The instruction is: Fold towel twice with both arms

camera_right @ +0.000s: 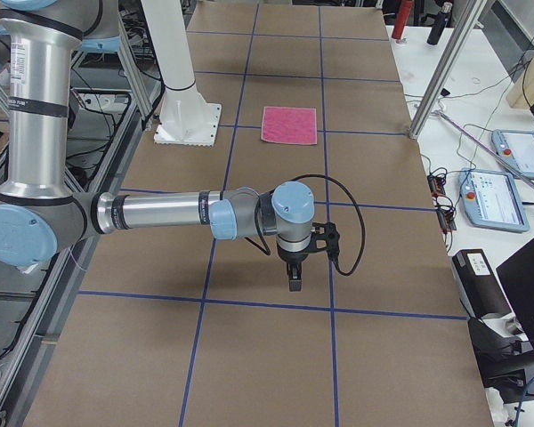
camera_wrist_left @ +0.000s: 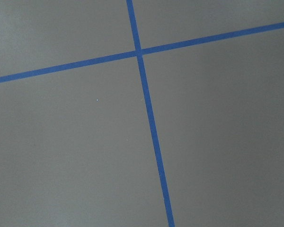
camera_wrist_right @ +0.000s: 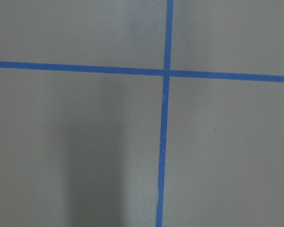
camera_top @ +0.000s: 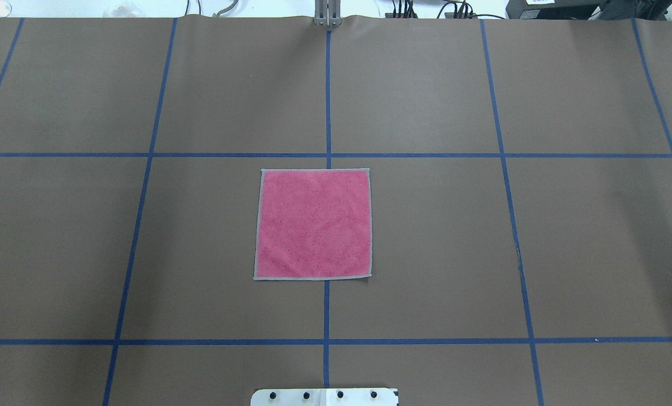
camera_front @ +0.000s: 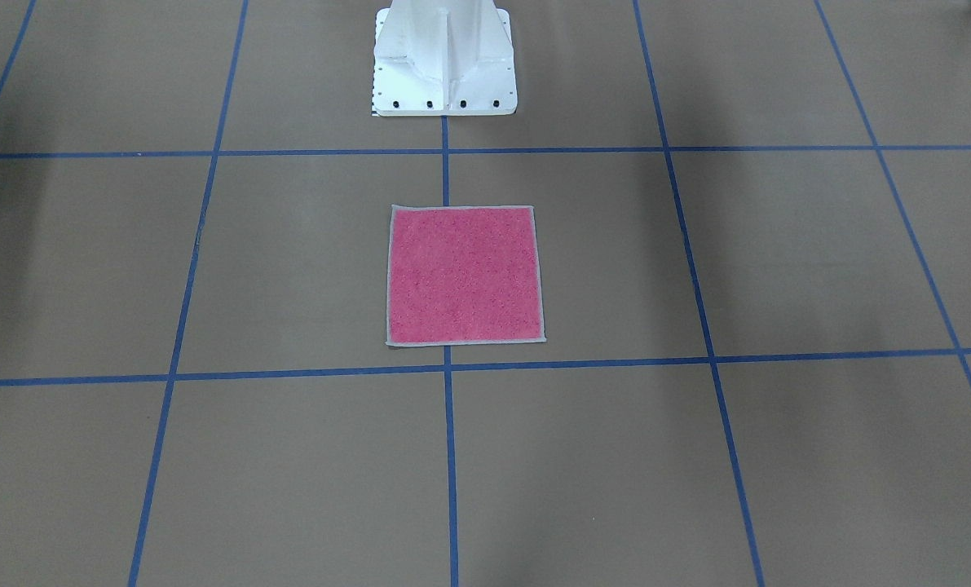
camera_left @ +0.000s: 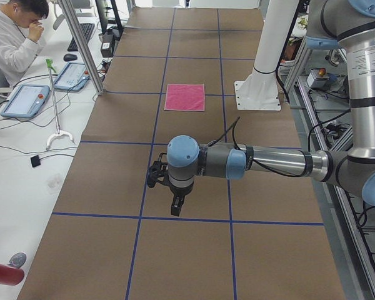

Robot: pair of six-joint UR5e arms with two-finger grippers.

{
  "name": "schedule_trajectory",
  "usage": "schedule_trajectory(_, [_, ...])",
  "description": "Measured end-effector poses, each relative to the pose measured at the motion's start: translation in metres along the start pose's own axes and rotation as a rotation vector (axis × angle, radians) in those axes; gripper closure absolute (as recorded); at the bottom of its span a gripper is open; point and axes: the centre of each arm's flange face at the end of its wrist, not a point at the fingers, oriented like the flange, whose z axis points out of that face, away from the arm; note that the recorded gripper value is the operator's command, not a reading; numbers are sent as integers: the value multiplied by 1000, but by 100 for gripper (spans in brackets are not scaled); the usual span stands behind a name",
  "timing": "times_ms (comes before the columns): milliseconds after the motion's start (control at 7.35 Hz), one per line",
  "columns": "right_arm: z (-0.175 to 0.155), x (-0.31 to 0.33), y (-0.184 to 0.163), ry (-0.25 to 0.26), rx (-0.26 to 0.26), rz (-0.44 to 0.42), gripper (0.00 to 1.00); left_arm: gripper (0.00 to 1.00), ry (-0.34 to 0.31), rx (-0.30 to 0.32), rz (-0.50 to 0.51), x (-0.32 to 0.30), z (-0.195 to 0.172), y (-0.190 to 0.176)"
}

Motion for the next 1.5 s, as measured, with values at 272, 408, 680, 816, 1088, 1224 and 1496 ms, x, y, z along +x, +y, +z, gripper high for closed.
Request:
schedule_trajectory(272, [-7, -8, -12, -5, 83, -80, 0, 0, -8, 48, 51, 12, -16, -30])
schedule_trajectory(408, [-11, -12, -16, -7, 117, -111, 0, 0, -15, 84, 87, 18, -25, -48])
schedule_trajectory(680, [-14, -15, -19, -4, 146, -144, 0, 0, -22, 141, 148, 28, -37, -72])
schedule_trajectory(816, [-15, -16, -21, 0, 162, -157, 0, 0, -25, 165, 174, 29, -39, -78])
schedule_trajectory(1088, [-11, -33, -27, -7, 184, -154, 0, 0, -18, 209, 220, 43, -34, -90])
schedule_trajectory(1224, [-6, -53, -34, -26, 182, -124, 0, 0, 7, 208, 207, 67, -22, -101])
schedule_trajectory(1496, [5, -114, -51, -98, 192, -2, 0, 0, 87, 204, 98, 132, 7, -123])
